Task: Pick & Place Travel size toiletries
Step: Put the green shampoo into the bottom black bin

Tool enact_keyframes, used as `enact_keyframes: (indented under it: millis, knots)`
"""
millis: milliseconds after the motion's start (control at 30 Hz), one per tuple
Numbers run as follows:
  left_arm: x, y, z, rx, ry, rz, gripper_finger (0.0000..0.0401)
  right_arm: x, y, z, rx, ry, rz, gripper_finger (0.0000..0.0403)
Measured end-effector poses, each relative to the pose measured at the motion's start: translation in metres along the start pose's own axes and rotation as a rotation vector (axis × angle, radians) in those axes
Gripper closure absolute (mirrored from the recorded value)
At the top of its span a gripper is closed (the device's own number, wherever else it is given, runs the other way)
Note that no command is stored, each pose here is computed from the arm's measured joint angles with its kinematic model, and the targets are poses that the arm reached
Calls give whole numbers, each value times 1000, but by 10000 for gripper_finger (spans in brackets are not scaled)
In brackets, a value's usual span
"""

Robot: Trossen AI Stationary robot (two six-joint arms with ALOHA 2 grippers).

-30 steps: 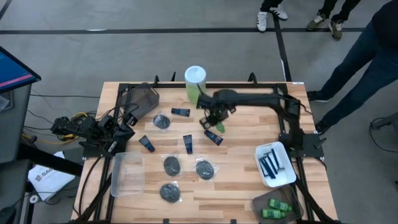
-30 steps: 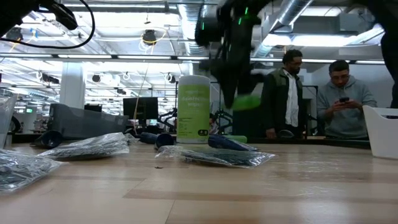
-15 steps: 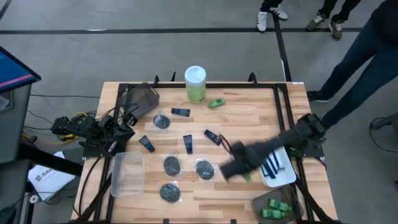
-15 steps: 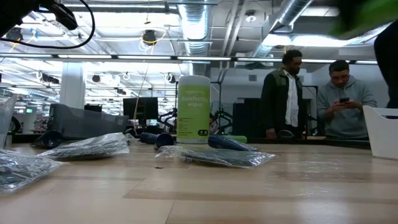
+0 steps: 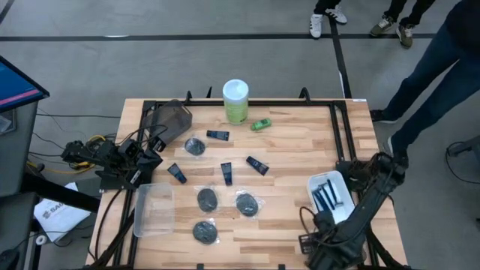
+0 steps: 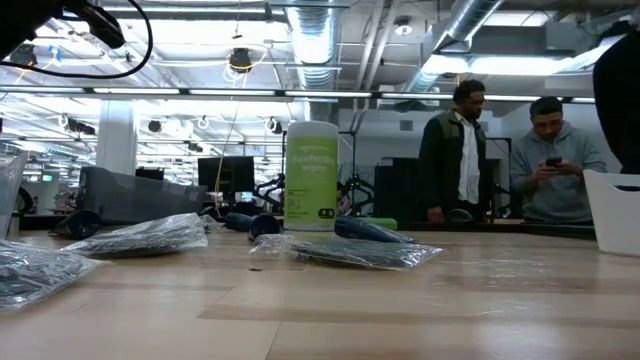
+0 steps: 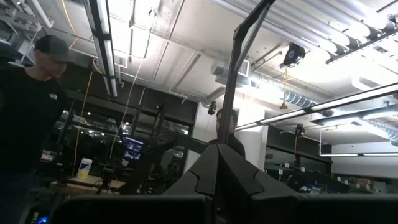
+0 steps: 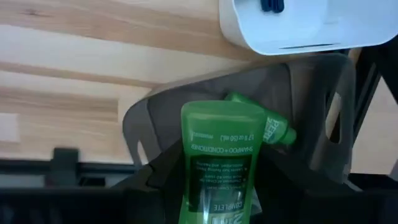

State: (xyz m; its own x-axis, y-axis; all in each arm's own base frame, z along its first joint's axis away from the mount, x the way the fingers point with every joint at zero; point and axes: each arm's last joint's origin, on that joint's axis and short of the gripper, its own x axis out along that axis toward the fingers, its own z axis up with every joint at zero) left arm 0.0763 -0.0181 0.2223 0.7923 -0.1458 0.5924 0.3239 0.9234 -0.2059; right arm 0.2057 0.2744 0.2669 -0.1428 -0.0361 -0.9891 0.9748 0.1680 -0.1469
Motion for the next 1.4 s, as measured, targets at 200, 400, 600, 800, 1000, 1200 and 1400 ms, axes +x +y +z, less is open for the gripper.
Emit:
enact_keyframes:
  millis: [200,400,600,800,1000,1200,1400]
  knots:
    - [0,0,0,0,0,0,398,33,18,-16,-77,-8,-56,247]
    - [0,0,0,0,0,0,398,60,31,-25,-174,-10,-122,246]
    - [0,0,0,0,0,0,398,64,34,-26,-228,0,-117,241]
    - [0,0,0,0,0,0,398,50,29,-23,-241,24,-83,195]
    - [0,0,0,0,0,0,398,31,21,-15,-245,36,-51,154]
    - [0,0,0,0,0,0,398,-17,25,39,-235,-130,180,163]
    - [0,0,0,0,0,0,398,-54,42,136,-491,-234,225,170]
